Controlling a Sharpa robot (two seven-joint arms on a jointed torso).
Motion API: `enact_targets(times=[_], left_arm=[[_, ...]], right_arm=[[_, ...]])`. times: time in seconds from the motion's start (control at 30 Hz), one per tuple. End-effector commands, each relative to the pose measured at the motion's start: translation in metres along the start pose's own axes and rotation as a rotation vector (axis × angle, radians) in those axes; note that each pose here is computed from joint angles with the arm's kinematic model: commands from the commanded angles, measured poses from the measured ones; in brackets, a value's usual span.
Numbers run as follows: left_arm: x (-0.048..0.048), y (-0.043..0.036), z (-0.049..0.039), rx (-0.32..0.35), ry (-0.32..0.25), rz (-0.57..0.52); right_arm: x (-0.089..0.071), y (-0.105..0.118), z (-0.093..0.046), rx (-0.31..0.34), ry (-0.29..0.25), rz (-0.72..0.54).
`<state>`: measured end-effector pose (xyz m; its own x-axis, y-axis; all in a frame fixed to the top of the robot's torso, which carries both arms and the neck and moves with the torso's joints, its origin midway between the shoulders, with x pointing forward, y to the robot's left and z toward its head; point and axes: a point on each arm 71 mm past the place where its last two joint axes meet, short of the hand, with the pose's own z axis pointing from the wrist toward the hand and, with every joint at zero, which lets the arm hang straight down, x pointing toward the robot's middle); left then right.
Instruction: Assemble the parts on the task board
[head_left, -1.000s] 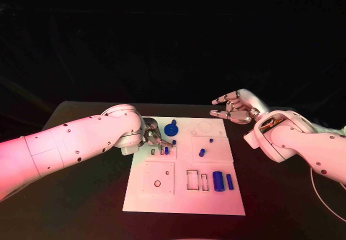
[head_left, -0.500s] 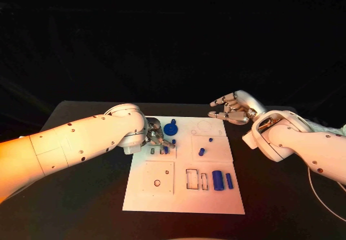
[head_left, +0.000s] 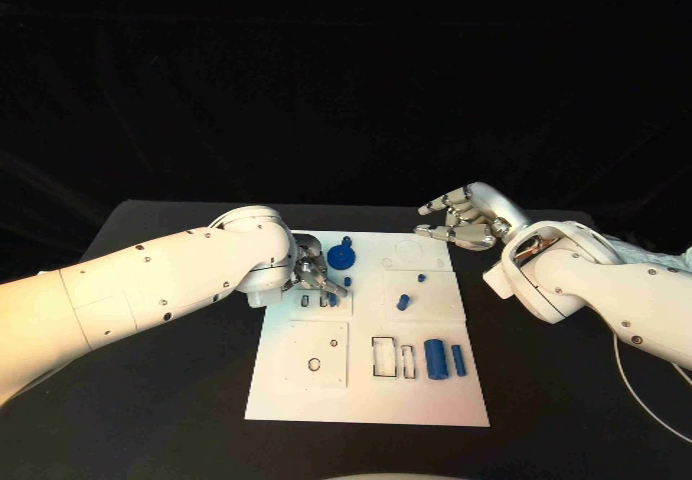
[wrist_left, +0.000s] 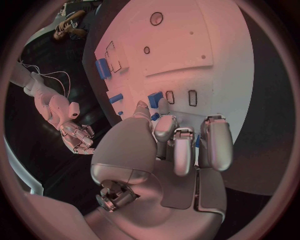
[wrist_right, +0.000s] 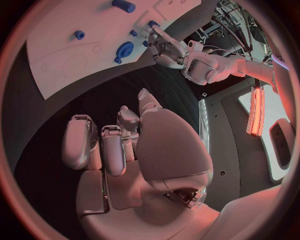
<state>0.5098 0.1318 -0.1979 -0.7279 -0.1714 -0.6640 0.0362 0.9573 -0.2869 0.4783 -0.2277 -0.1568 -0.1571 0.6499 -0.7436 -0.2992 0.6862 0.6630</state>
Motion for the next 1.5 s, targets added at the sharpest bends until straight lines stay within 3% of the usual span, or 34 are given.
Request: enact_targets(times=[0.03, 0.77, 1.13, 1.5], left_arm=[[0.0007, -0.0028, -0.0005, -0.001, 0.023, 0.039], [-0.0008, -0.0048, 0.003, -0.007, 0.015, 0.041], [0.0028, -0.0075, 0.0026, 0.015, 0.056, 0.025], [0.0003, 0.002, -0.0015, 0.021, 0.034, -0.028]], right_arm=[[0.0024, 0.0, 0.0, 0.001, 0.02, -0.003], [0.0042, 0.0006, 0.0, 0.0, 0.031, -0.003], [0.0067, 0.0003, 0.0005, 0.001, 0.044, -0.002], [0.0095, -0.001, 0.0, 0.002, 0.053, -0.001]])
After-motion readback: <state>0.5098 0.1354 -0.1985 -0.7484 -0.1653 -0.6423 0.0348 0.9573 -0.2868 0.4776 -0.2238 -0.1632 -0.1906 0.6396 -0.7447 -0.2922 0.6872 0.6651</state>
